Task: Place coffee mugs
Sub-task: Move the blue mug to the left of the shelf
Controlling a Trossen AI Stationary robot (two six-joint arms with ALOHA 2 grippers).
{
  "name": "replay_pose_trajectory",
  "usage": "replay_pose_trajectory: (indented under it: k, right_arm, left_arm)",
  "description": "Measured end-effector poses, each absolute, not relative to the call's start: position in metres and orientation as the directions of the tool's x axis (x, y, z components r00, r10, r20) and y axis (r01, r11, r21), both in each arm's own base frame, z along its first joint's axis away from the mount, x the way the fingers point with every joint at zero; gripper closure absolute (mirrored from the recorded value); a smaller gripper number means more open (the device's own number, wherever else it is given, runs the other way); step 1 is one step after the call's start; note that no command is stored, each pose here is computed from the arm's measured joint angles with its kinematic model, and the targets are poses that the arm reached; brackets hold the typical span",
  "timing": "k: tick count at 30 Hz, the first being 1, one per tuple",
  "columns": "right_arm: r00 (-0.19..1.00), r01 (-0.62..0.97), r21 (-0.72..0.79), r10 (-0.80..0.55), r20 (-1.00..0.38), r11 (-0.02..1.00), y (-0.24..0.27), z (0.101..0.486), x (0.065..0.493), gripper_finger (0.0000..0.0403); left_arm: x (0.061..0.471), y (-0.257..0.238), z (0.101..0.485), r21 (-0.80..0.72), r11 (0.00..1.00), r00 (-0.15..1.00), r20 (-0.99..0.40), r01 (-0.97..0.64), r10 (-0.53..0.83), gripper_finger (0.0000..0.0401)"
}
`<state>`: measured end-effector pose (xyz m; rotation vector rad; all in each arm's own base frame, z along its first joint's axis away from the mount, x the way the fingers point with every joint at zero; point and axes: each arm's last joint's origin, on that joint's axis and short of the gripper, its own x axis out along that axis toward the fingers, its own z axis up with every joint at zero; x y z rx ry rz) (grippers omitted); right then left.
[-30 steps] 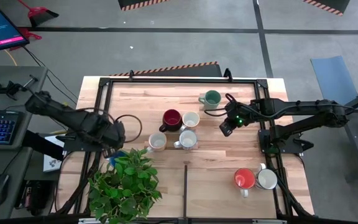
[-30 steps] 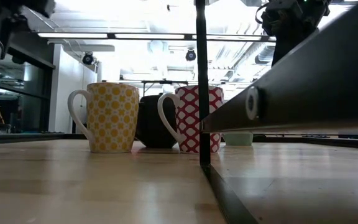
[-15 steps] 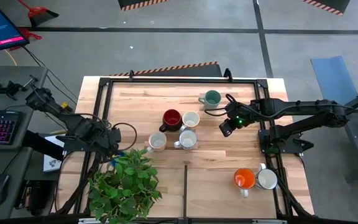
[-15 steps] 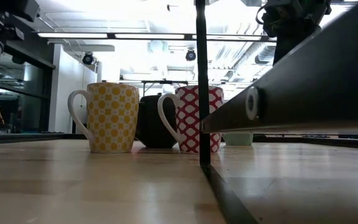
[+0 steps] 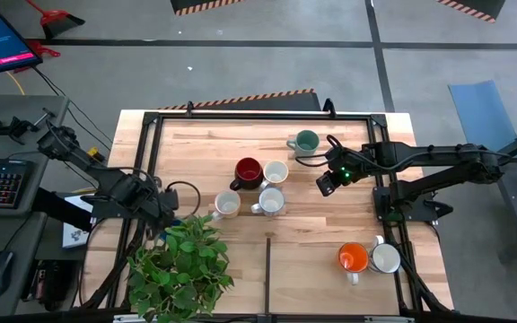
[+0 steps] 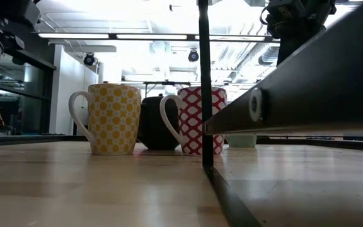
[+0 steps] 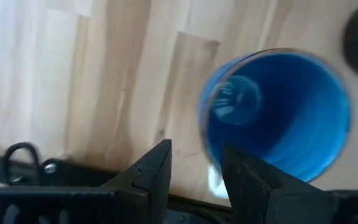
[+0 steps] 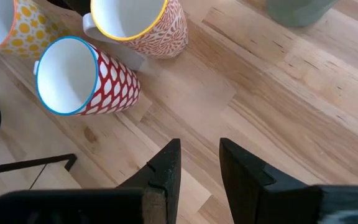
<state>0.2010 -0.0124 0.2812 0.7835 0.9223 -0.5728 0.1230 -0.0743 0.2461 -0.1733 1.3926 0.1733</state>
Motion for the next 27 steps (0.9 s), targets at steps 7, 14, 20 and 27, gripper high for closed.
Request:
replay_pose_trajectory:
  k: [7,14,20,27]
  right_arm:
    - [0.493,0.728,0.337,-0.115,-0.863,0.597,-0.013,0.281,0.201,0.0313]
    - [0.492,0.731,0.331,-0.126,-0.861,0.596,-0.013,0.281,0.201,0.0313]
    - [0.492,0.731,0.33,-0.126,-0.861,0.597,-0.013,0.281,0.201,0.0313]
    - [0.492,0.726,0.326,-0.126,-0.861,0.605,-0.013,0.281,0.201,0.0313]
  left_arm:
    - [0.128,-0.078,0.246,-0.059,0.974,0.203,-0.979,-0.221,-0.013,0.0275]
    - [0.134,-0.081,0.239,-0.009,0.975,0.166,-0.986,-0.223,0.029,0.0275]
    - [0.141,-0.085,0.232,0.02,0.976,0.134,-0.99,-0.216,0.05,0.0275]
    - [0.151,-0.091,0.225,0.026,0.985,0.139,-0.989,-0.171,0.05,0.0275]
